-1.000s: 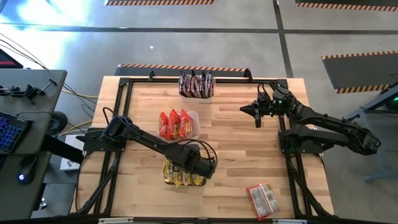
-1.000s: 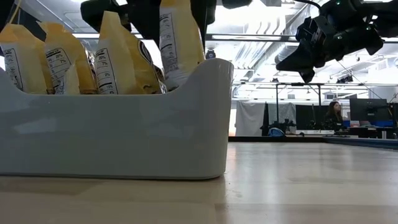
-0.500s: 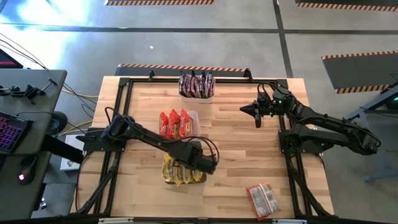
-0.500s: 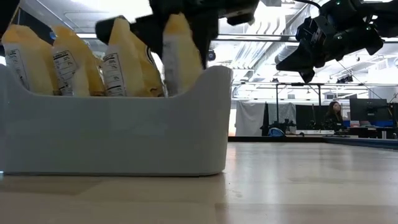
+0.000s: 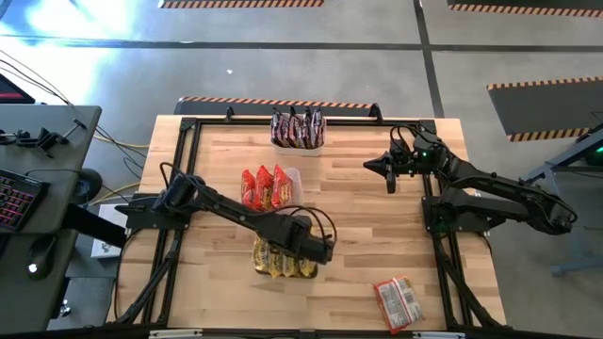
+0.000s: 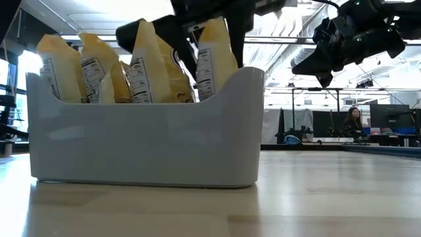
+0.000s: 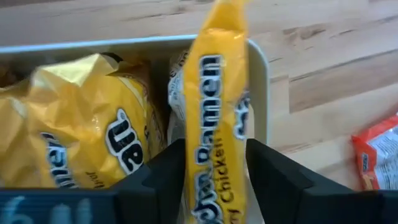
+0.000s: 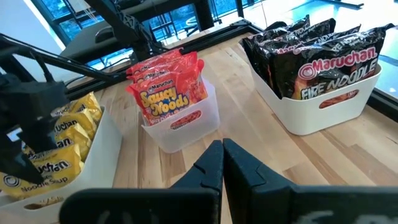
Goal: Sort Maruchan noodles
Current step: Put the yellow noodle pack into the gray bin, then put the orange noodle pack into the transparent bin
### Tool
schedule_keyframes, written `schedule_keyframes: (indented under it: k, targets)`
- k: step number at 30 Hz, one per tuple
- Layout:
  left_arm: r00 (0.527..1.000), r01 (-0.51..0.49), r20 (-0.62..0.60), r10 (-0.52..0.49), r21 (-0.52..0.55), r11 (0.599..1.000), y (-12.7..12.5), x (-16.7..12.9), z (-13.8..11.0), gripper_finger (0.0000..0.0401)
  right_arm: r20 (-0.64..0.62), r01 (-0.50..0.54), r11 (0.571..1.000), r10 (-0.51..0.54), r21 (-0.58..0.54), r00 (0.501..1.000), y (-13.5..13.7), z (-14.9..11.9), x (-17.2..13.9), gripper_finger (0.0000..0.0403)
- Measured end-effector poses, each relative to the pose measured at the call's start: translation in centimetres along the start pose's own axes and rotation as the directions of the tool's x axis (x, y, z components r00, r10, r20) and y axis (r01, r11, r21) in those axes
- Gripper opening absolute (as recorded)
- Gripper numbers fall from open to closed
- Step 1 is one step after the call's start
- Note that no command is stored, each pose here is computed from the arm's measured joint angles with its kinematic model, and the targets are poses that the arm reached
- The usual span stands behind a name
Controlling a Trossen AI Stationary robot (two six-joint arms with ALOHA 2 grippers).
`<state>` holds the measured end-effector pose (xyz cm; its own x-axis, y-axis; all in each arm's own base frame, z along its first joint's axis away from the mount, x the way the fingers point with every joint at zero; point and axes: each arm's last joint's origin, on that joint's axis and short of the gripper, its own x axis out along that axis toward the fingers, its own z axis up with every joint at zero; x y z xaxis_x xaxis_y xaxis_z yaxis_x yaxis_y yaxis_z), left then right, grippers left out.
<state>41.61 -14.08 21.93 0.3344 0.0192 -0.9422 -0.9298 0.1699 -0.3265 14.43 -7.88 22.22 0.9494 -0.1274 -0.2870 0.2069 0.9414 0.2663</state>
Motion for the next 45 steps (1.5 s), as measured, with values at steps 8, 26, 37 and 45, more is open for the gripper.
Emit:
schedule_keyframes:
  k: [8, 26, 37, 45]
  targets:
    - [0.998, 0.057, -0.006, -0.057, 0.052, 0.997, -0.1, -2.5, 0.4, 0.0172, 0.000, 0.000, 1.000, 0.000, -0.026, 1.000, 0.0, 0.0, 0.0, 0.0000]
    - [0.990, 0.133, 0.024, -0.141, 0.213, 0.968, 0.4, -7.0, 0.5, 0.0087, -0.003, 0.000, 0.999, 0.000, -0.038, 1.000, 0.0, 0.0, 0.0, 0.0000]
    - [0.972, 0.095, 0.148, -0.181, 0.456, 0.885, 0.9, -9.9, 3.6, 0.0003, -0.031, 0.048, 0.998, -0.049, -0.028, 0.998, 0.4, -0.4, 0.2, 0.0000]
    - [0.950, 0.144, 0.091, -0.298, 0.720, 0.679, -0.6, -9.9, 6.7, 0.0000, -0.042, 0.108, 0.994, -0.108, -0.009, 0.993, 1.8, -0.8, 0.7, 0.0000]
